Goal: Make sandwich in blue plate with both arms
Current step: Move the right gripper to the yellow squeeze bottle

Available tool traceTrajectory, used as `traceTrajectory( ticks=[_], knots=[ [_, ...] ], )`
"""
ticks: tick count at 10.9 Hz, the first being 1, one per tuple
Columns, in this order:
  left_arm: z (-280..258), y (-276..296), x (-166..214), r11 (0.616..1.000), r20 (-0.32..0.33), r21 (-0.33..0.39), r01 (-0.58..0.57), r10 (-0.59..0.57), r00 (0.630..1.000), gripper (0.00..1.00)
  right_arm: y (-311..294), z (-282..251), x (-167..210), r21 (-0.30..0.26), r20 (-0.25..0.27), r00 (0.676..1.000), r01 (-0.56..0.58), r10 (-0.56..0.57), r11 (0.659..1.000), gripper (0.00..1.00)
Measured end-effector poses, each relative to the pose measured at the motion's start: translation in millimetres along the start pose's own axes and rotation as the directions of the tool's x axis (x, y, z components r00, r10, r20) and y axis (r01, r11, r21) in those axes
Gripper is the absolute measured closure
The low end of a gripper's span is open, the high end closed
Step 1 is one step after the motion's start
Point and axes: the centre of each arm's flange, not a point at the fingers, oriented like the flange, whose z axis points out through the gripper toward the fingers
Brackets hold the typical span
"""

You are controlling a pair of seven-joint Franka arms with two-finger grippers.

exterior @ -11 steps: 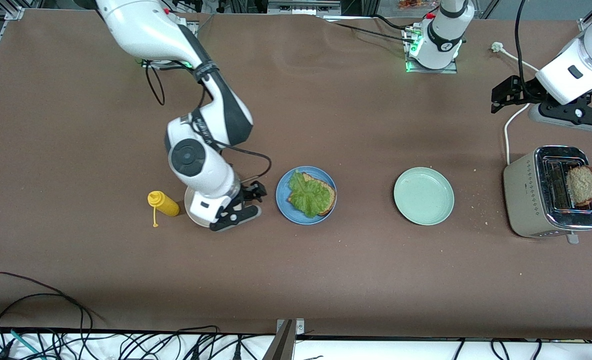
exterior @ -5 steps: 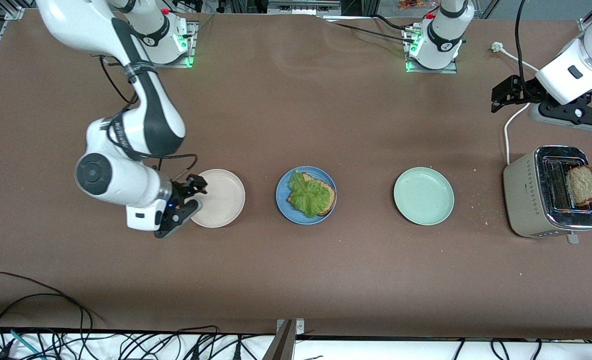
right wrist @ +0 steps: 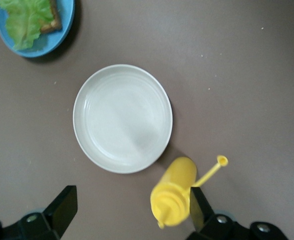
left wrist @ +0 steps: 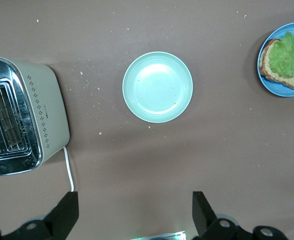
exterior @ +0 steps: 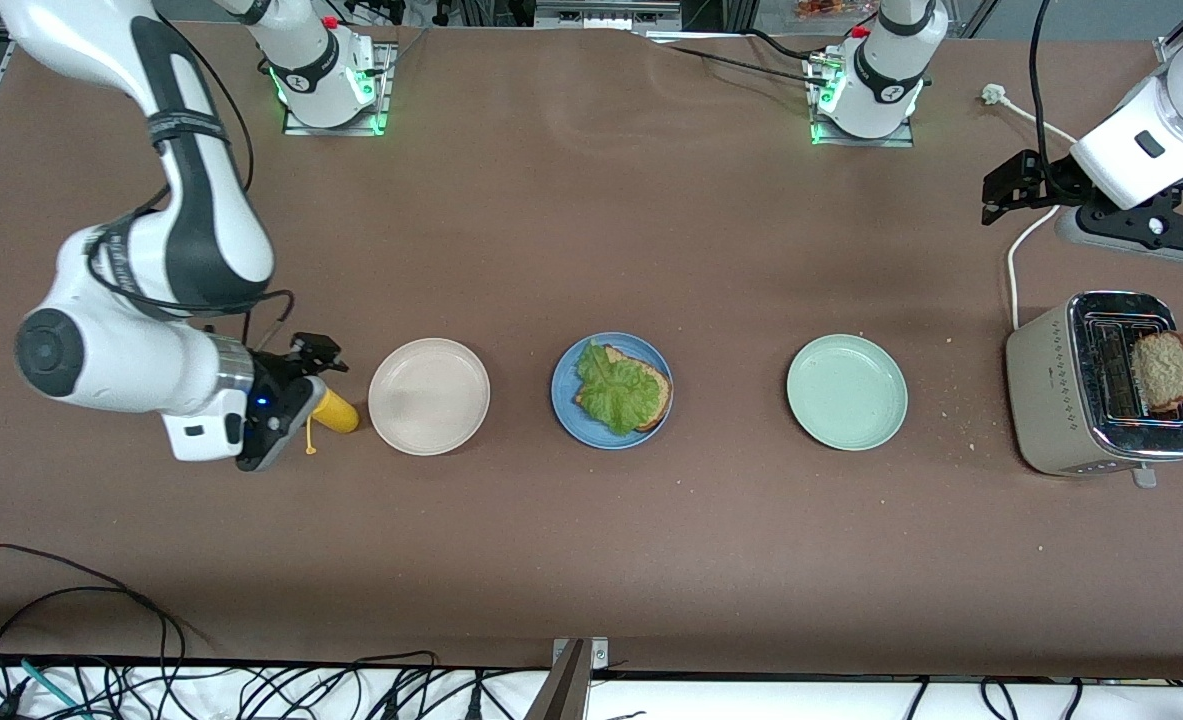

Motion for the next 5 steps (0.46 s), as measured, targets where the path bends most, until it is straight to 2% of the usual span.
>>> traceTrajectory(
  ticks=[1,5],
  knots=[
    [0.0,0.0,0.0,1.000,0.000,0.000,0.000,0.000,1.000,0.00,9.8,-6.0,-12.4,0.027,-0.020,0.999,0.041,-0.040,0.999,0.00],
    [0.1,-0.1,-0.1,1.000,0.001,0.000,0.000,0.000,1.000,0.00,46.2,-17.7,-54.2,0.106,-0.165,0.969,0.200,-0.182,0.974,0.00]
  ],
)
